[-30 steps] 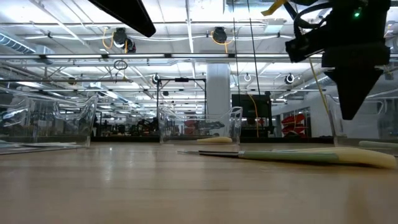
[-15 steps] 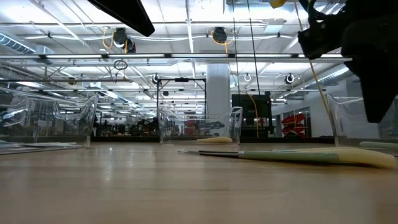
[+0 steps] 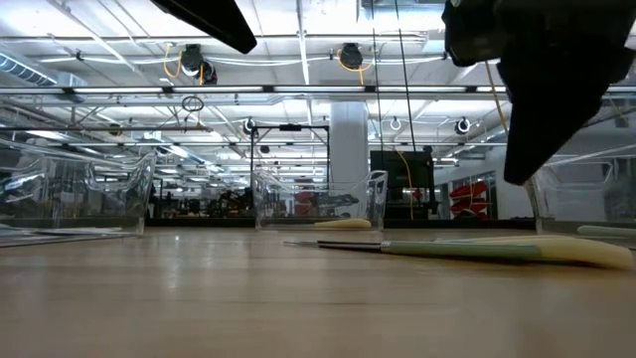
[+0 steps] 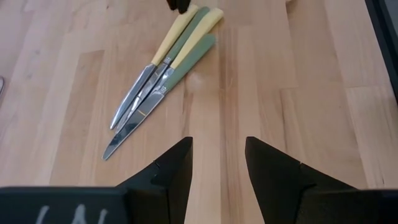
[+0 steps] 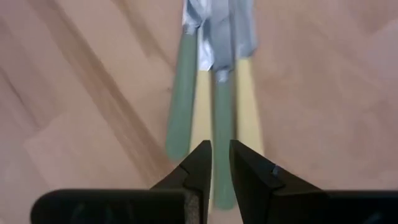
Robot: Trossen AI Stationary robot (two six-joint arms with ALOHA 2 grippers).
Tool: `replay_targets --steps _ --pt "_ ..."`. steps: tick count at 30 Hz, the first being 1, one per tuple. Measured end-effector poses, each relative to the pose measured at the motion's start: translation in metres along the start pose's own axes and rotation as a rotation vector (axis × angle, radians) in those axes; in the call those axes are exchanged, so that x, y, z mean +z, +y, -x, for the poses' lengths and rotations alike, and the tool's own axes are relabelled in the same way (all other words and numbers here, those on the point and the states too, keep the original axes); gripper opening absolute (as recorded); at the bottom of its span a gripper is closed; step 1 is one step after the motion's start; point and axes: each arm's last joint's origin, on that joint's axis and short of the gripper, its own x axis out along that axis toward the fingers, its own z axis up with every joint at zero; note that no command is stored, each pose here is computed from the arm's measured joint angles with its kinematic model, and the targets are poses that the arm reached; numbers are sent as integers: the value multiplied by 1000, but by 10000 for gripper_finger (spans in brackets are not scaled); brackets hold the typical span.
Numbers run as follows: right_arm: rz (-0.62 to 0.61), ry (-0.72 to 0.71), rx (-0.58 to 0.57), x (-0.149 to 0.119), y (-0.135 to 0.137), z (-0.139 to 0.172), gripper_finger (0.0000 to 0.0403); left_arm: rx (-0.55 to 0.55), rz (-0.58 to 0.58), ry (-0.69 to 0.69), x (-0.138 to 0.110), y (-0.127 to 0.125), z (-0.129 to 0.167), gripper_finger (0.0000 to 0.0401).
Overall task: Sort silverware by color (type)
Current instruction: Put the left green knife into the bottom right transparent bin
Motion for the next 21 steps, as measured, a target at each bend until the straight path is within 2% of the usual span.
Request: replay_targets --steps 4,10,16,21 --pt "41 34 32 -3 8 -12 55 0 0 0 0 0 0 157" --pt "126 -17 130 -4 24 -17 80 0 0 1 0 0 0 157" --pt "167 -109 92 -3 25 -16 109 -1 -20 -1 0 0 0 157" --pt "292 -106 55 -7 29 -34 125 0 -32 0 0 0 0 157"
